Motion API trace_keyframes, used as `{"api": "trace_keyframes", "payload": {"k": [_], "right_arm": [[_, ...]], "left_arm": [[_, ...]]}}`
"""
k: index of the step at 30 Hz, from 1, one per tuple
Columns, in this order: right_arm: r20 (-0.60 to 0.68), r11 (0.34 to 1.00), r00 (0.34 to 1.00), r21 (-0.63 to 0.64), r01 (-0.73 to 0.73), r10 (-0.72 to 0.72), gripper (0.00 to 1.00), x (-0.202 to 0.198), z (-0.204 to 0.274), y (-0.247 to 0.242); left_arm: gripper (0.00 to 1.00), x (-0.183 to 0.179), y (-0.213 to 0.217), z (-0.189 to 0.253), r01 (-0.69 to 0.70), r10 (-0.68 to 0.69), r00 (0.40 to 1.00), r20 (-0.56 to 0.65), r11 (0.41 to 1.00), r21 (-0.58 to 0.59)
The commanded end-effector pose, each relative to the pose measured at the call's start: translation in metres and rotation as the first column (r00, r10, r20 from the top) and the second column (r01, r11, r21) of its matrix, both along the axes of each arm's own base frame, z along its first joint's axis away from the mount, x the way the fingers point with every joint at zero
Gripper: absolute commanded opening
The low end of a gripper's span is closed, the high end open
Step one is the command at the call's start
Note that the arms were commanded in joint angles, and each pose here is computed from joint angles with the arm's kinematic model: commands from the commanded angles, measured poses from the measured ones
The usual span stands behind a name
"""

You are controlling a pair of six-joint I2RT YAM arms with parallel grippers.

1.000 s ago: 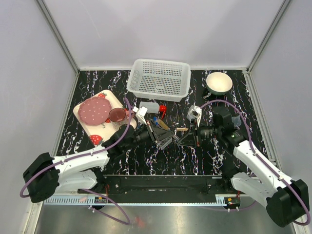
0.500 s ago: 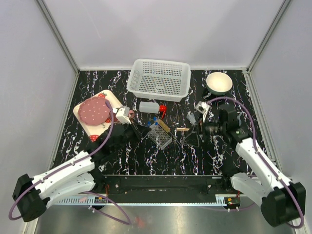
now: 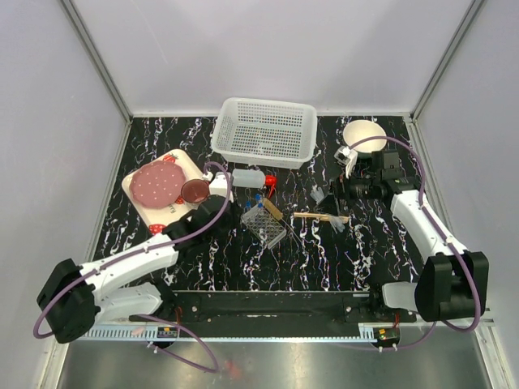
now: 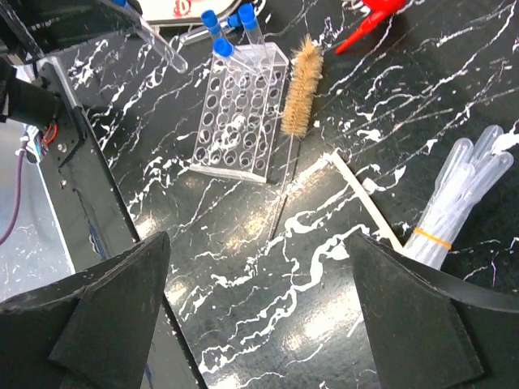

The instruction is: Organize the chemistry lab equipment

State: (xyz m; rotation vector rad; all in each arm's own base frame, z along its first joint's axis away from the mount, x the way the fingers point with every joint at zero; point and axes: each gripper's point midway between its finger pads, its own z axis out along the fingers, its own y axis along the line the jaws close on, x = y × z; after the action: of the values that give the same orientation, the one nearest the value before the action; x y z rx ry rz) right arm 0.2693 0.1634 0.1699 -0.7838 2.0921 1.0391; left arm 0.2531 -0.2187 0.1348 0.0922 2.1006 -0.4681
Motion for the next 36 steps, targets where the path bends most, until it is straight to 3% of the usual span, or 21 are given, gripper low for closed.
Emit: {"api": "trace_keyframes", "payload": {"k": [1, 14, 36], "right_arm": [[0.09, 0.999, 0.995, -0.016, -0.033, 0.034, 0.95, -0.001, -0.001, -0.005], [0.157, 0.998, 0.987, -0.063, -0.019, 0.029, 0.96, 0.001, 0.002, -0.014], [0.139, 0.997, 0.99, -0.07, -0.027, 0.037, 0.96, 0.0, -0.004, -0.015]], "left_arm": [[0.0, 0.025, -0.003, 0.026, -0.032, 0.028, 0.993, 0.116, 0.999, 0.035], [0.0, 0.041, -0.022, 0.012, -0.006, -0.002, 0.995, 0.104, 0.996, 0.083], [0.0, 0.034, -0.02, -0.014, 0.009, -0.021, 0.997, 0.068, 0.985, 0.172]]}}
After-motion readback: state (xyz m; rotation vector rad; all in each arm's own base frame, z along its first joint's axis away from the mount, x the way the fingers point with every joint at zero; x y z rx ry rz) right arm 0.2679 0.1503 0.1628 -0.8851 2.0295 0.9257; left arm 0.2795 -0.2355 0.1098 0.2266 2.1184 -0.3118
